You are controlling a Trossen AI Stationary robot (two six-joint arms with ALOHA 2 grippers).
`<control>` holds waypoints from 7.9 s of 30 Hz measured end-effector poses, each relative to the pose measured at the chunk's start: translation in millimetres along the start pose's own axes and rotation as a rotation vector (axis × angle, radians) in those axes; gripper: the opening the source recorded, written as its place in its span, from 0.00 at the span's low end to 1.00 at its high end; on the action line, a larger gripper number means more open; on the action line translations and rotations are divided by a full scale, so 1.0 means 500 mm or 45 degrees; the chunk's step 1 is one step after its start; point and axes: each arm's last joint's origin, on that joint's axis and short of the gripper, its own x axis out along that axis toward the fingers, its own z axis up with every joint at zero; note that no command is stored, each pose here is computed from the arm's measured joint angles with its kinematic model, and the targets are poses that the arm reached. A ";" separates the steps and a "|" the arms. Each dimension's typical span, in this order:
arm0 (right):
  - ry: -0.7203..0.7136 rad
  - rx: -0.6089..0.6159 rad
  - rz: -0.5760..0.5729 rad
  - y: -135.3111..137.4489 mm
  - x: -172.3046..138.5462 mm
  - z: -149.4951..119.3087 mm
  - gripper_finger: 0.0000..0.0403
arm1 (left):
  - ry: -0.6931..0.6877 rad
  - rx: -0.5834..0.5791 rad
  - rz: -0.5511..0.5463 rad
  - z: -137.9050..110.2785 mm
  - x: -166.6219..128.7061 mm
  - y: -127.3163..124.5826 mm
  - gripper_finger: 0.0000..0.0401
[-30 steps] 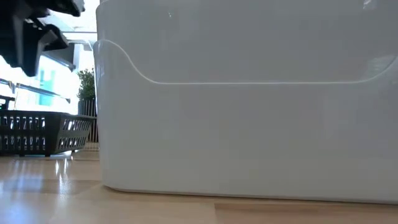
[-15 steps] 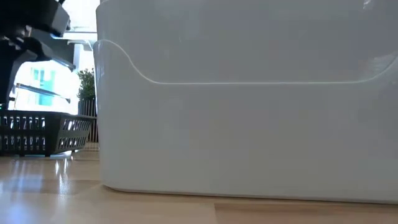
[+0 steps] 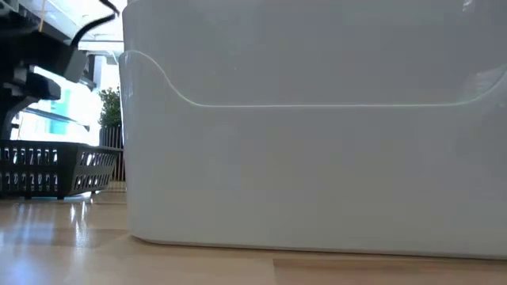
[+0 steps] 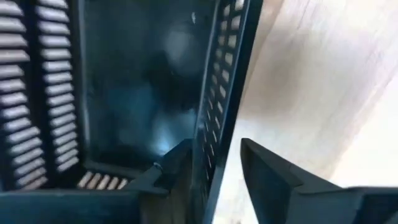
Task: Stack baskets by color
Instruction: Stack the bottom black bin on the stacked black bin
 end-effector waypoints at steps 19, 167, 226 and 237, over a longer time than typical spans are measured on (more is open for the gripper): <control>-0.015 -0.014 0.002 0.006 0.001 0.004 0.29 | -0.077 0.096 -0.046 0.054 -0.023 0.012 0.00; -0.047 -0.561 0.488 -0.130 0.136 -0.017 0.00 | -0.801 0.242 0.135 0.193 -0.206 0.288 0.39; 0.304 -0.171 0.044 -0.130 0.220 -0.005 0.28 | -0.776 0.301 0.161 0.190 -0.204 0.288 0.39; 0.205 -0.472 0.006 -0.060 0.238 0.034 0.28 | -0.776 0.300 0.161 0.190 -0.204 0.288 0.39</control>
